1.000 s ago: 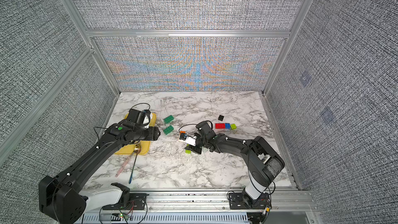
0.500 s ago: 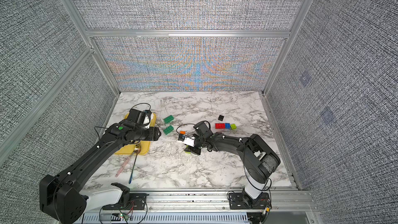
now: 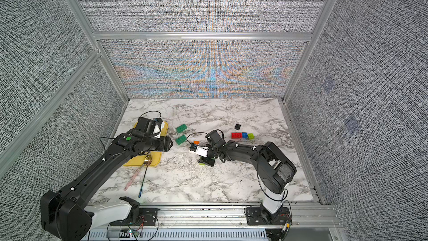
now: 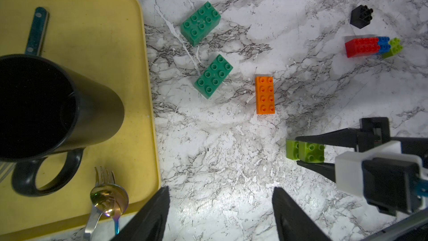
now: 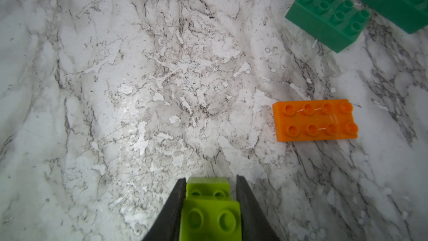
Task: Assemble a carrot with lego
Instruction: Assemble the lego brick with the lego brick.
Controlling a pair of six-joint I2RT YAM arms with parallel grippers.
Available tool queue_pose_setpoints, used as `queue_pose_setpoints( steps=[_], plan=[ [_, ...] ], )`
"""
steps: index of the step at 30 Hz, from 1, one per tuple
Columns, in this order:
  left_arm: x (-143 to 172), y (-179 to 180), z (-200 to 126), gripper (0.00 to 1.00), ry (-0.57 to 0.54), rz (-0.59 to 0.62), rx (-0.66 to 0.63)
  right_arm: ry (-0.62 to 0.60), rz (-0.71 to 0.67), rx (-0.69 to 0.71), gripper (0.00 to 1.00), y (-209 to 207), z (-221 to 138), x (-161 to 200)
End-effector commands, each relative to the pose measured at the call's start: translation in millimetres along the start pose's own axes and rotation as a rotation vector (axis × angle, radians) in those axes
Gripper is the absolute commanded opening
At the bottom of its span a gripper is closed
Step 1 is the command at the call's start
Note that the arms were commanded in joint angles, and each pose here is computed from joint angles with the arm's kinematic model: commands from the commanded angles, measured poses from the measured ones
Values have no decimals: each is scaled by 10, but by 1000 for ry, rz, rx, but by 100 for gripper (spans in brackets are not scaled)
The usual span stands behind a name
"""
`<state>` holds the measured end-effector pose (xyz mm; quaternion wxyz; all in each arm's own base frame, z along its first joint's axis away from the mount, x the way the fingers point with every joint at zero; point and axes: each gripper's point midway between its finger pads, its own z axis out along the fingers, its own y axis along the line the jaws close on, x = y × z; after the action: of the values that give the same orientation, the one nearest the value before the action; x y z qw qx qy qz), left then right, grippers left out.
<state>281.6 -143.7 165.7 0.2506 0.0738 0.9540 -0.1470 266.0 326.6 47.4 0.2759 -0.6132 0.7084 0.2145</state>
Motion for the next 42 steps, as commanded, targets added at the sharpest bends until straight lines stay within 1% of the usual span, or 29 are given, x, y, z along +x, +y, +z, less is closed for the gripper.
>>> queue_pose_setpoints(
  steps=[1,11,16,23,28,29,30,32,36,42],
  plan=[
    [-11,6,-21,73,-3,7,-4,36,14,-4,22,29,20,56],
    [-31,14,-38,74,-12,9,-9,62,17,-24,22,108,63,92],
    [-39,8,-38,74,-13,8,-8,59,30,-5,22,135,55,91],
    [-46,-12,-27,73,-9,3,1,-27,136,78,22,84,-20,-30],
    [-40,-25,-20,73,-3,3,11,-127,239,149,23,38,-137,-209],
    [-37,-25,-20,73,-3,3,11,-160,253,168,23,19,-175,-291],
    [-30,-29,-14,73,-1,4,12,-156,277,170,23,84,-161,-200],
    [-31,-29,-14,73,-2,3,14,-190,313,196,23,89,-184,-228],
    [-21,-32,-7,73,0,-3,17,-186,382,255,23,65,-149,-143],
    [-1,-32,4,73,7,-3,18,-203,420,300,23,44,-143,-107]
  ],
)
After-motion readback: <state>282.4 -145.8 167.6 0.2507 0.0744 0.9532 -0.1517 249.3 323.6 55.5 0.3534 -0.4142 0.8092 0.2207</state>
